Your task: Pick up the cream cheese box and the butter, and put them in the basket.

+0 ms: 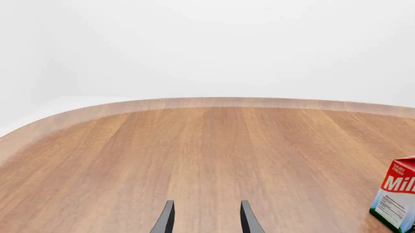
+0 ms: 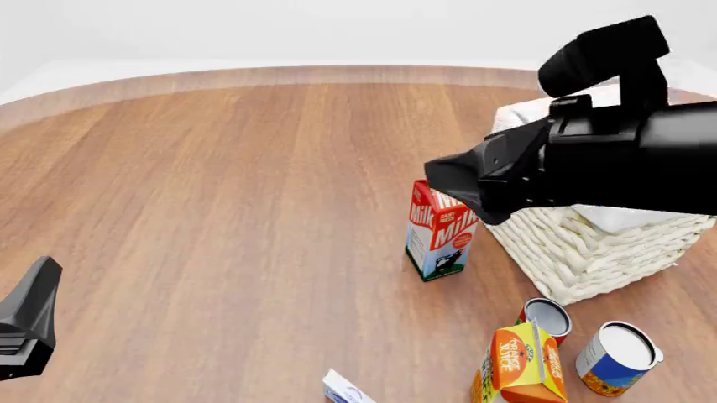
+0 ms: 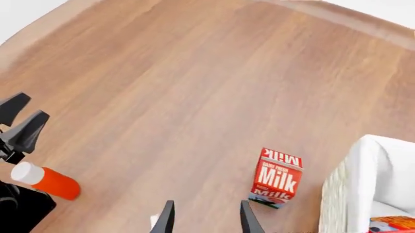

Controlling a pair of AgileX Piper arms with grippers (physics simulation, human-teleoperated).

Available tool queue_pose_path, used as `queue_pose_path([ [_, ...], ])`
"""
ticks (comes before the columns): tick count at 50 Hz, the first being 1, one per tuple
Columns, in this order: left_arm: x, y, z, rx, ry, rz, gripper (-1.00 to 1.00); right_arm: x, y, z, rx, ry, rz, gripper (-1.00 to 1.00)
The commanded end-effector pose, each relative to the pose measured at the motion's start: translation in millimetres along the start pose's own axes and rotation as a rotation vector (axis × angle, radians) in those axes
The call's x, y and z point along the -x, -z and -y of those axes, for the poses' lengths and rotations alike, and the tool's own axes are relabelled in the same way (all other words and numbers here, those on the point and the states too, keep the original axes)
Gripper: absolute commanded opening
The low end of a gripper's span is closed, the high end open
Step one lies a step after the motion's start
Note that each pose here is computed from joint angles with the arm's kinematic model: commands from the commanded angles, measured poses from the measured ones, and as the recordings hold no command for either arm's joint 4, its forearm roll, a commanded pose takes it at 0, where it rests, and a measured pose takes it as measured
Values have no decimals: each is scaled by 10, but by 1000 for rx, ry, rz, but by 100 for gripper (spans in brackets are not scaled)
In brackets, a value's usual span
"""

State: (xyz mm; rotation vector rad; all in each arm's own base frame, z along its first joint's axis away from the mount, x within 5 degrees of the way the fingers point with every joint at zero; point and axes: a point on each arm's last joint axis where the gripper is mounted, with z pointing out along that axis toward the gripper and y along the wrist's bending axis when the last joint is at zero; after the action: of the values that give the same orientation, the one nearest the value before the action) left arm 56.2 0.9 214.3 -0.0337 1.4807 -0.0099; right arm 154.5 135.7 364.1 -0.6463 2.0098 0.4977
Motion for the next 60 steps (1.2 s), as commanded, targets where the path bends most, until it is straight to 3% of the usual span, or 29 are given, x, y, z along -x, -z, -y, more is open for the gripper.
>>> queue_pose_path([
  [1,0,0,0,0,0,0,100,-140,-202,-136,51,32,-80,100],
  [21,0,0,0,0,0,0,100,-517,-565,-314,100,8,-213,100],
  [60,0,0,0,0,0,0,100,-1091,-1042,-547,142,6,-361,100],
])
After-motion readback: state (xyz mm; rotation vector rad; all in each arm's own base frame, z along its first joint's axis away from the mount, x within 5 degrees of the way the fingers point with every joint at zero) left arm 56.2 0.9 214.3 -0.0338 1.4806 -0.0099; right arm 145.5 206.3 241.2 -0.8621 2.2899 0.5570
